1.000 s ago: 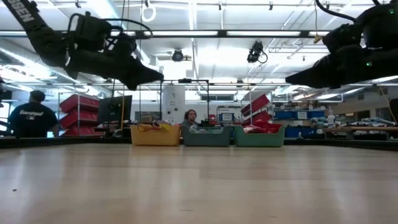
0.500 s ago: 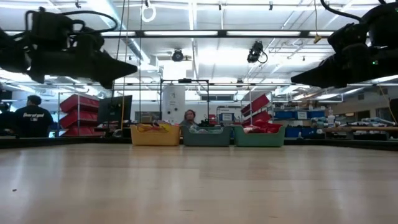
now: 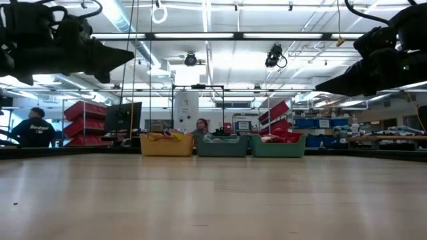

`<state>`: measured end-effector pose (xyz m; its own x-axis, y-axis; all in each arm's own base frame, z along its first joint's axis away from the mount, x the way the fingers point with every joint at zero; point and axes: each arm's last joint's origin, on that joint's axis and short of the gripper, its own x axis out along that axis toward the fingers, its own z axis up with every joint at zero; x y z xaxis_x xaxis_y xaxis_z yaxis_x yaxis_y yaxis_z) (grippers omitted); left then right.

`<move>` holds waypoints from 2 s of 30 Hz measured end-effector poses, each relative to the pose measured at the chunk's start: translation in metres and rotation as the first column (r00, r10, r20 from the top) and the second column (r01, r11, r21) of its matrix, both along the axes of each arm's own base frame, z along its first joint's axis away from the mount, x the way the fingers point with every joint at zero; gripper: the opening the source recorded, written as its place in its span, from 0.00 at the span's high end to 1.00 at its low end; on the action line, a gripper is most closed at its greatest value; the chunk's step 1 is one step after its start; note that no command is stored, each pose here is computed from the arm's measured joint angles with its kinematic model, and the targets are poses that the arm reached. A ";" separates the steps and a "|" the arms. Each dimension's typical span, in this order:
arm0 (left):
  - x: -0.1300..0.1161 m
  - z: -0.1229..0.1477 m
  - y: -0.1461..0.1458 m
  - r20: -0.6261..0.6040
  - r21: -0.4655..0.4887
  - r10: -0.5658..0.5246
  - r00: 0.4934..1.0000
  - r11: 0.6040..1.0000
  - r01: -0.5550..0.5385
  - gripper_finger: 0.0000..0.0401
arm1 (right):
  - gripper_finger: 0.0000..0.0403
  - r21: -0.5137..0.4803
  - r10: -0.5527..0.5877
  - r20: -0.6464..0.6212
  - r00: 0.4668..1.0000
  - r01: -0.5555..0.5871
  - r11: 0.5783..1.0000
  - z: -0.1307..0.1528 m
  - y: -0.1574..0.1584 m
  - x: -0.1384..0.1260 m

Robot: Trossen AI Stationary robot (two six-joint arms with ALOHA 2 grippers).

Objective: Sort candy
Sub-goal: Return to Home Position

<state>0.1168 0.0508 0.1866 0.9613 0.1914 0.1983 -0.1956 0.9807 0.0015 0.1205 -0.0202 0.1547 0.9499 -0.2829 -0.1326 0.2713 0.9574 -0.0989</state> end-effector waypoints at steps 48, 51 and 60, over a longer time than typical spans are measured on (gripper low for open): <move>-0.017 -0.008 -0.031 -0.038 -0.163 0.001 0.999 0.987 -0.007 1.00 | 1.00 0.086 -0.050 0.128 0.990 0.039 0.996 0.009 0.001 -0.020; -0.018 -0.002 -0.031 0.009 -0.127 0.052 0.999 0.991 -0.050 1.00 | 1.00 0.079 -0.047 0.122 0.991 0.038 0.996 0.008 0.001 -0.020; -0.017 -0.013 -0.032 -0.102 -0.123 0.106 0.989 0.985 -0.118 1.00 | 1.00 0.037 -0.041 0.108 0.993 0.037 0.999 0.008 0.001 -0.020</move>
